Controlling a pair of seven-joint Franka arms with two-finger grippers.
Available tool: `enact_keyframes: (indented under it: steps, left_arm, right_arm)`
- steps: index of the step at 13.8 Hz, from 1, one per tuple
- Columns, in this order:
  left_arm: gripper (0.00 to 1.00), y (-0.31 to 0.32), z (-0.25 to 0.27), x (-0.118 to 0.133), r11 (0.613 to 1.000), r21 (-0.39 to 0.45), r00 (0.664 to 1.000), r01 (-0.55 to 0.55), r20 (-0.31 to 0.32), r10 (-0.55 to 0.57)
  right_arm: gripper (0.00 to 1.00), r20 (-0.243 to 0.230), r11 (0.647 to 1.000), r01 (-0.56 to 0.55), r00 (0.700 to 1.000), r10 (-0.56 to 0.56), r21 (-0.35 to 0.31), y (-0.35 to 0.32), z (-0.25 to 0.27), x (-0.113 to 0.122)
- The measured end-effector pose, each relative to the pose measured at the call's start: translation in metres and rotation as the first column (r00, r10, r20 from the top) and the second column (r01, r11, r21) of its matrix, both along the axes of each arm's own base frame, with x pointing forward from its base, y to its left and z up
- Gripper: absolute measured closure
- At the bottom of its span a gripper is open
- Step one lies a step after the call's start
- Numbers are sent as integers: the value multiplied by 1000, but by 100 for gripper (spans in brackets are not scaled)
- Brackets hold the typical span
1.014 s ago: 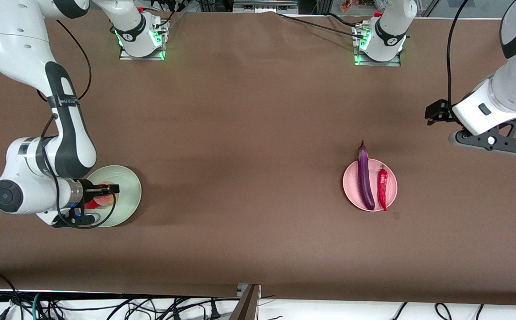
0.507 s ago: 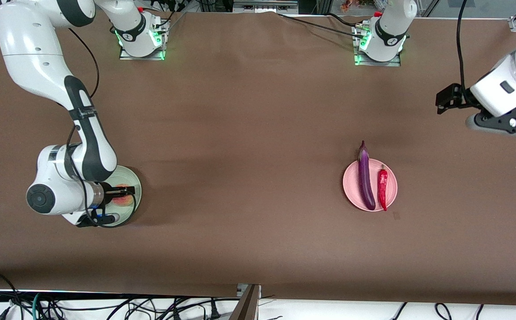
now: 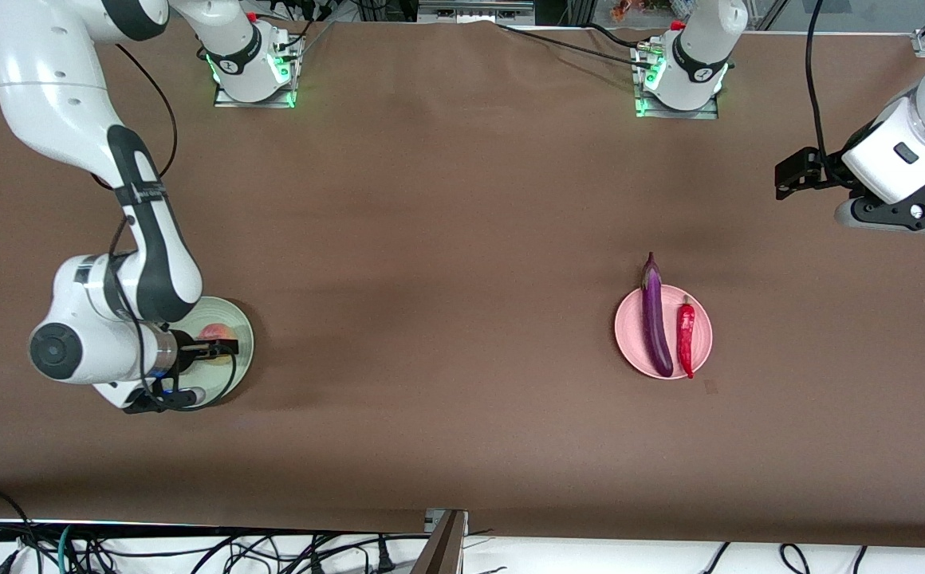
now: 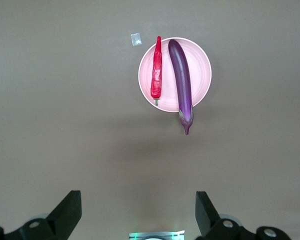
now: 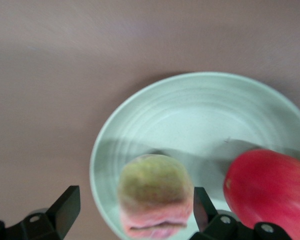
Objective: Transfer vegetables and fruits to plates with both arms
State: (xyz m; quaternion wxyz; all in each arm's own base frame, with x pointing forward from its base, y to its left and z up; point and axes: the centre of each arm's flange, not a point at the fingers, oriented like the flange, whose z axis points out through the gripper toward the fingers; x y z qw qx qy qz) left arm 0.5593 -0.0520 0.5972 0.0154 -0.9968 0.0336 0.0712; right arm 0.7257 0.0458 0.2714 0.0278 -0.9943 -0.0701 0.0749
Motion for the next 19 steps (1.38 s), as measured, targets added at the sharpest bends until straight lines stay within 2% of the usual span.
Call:
enact_keyframes:
  steps: [4, 7, 8, 10, 12, 15, 19]
  left_arm:
    - [0, 20, 6, -6, 999, -15, 999, -39, 35, 39]
    - [0, 17, 5, -5, 999, -15, 999, -33, 41, 34]
    - [0, 17, 6, -4, 999, -16, 998, -33, 46, 34]
    - [0, 18, 7, -3, 999, -17, 998, -34, 59, 35]
    - [0, 20, 10, -2, 999, -18, 997, -39, 71, 41]
    - [0, 23, 18, 4, 999, -19, 994, -48, 95, 49]
    - [0, 25, 19, 6, 998, -19, 994, -52, 100, 53]
  right_arm:
    - [0, 27, 1000, -5, 1000, 5, -8, -2, 98, -10]
    - [0, 96, 1000, -15, 995, 16, -10, 4, 168, -21]
    - [0, 105, 1000, -22, 994, 24, -11, 9, 188, -28]
    - [0, 78, 999, -34, 996, 35, -18, 13, 229, -50]
    - [0, 81, 999, -34, 996, 36, -25, 12, 267, -74]
    - [0, 99, 998, -32, 994, 37, -53, 6, 291, -105]
    - [0, 131, 996, -1, 991, 13, -88, -15, 314, -132]
